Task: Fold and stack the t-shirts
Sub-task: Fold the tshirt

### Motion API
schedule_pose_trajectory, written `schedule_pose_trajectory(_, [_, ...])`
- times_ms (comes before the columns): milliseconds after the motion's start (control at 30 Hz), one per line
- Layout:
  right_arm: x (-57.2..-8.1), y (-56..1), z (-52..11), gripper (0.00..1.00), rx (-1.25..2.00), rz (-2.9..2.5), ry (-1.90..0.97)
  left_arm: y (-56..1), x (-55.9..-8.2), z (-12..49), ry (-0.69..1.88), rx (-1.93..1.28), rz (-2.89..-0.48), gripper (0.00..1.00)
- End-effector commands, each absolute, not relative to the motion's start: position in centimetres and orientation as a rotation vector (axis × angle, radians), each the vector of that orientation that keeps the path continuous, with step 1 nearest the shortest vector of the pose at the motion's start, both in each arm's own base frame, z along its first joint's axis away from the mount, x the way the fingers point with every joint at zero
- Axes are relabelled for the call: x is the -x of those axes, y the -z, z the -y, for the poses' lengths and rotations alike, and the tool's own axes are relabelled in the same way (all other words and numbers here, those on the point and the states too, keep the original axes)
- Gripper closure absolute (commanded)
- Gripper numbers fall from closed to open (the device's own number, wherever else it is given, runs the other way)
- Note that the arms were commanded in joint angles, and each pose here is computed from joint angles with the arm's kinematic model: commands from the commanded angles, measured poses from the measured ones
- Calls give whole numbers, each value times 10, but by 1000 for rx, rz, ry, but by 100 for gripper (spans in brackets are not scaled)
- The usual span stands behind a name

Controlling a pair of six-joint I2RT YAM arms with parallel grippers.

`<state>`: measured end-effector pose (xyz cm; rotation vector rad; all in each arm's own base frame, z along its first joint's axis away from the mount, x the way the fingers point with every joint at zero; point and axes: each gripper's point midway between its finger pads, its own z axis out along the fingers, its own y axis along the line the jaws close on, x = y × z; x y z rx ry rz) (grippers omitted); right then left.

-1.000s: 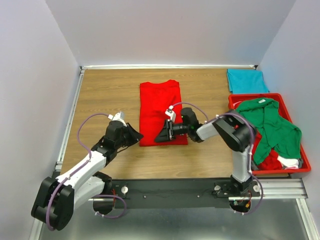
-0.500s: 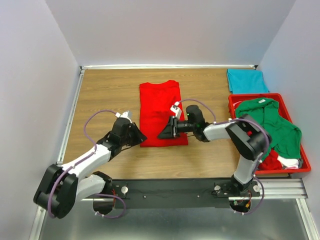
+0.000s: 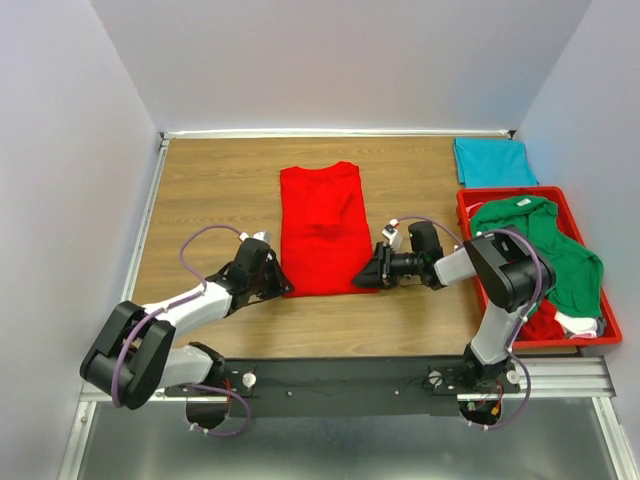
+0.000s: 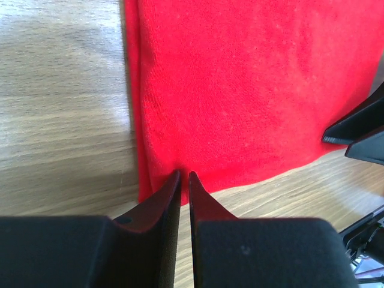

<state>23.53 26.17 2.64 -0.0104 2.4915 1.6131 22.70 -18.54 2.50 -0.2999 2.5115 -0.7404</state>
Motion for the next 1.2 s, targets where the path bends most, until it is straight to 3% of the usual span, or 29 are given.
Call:
schedule_pose_trajectory(0, [-225,-4,-252,54,-12,-2571,-1577,-16,-223,173,646,292,-2538,82])
schedule_pose_trajectory(67, [-229,-20,-253,53,26,-2521,-1575,-22,-225,172,633,286,-2526,80])
schedule_pose_trajectory(133, [-236,-40,-252,52,65,-2496,-1519,-40,-231,170,620,276,-2481,70])
schedule_pose_trajectory(267, [-249,-53,-235,46,124,-2509,-1213,-73,-242,164,534,261,-2422,55])
schedule_pose_trajectory(367, [-250,-65,-221,36,91,-2520,-1015,-79,-238,165,446,229,-2448,45])
schedule_pose_trajectory(600, [-249,-61,-184,30,53,-2607,-421,-70,-226,169,255,168,-2544,34])
schedule_pose_trajectory(700, [-246,-59,-177,30,67,-2618,-301,-68,-229,163,181,169,-2549,20])
schedule_pose_trajectory(900, [-244,-55,-182,30,88,-2627,-283,-54,-230,163,119,143,-2594,21])
schedule_pose_trajectory(1167, [-244,-51,-181,30,97,-2629,-264,-31,-227,172,116,104,-2651,35])
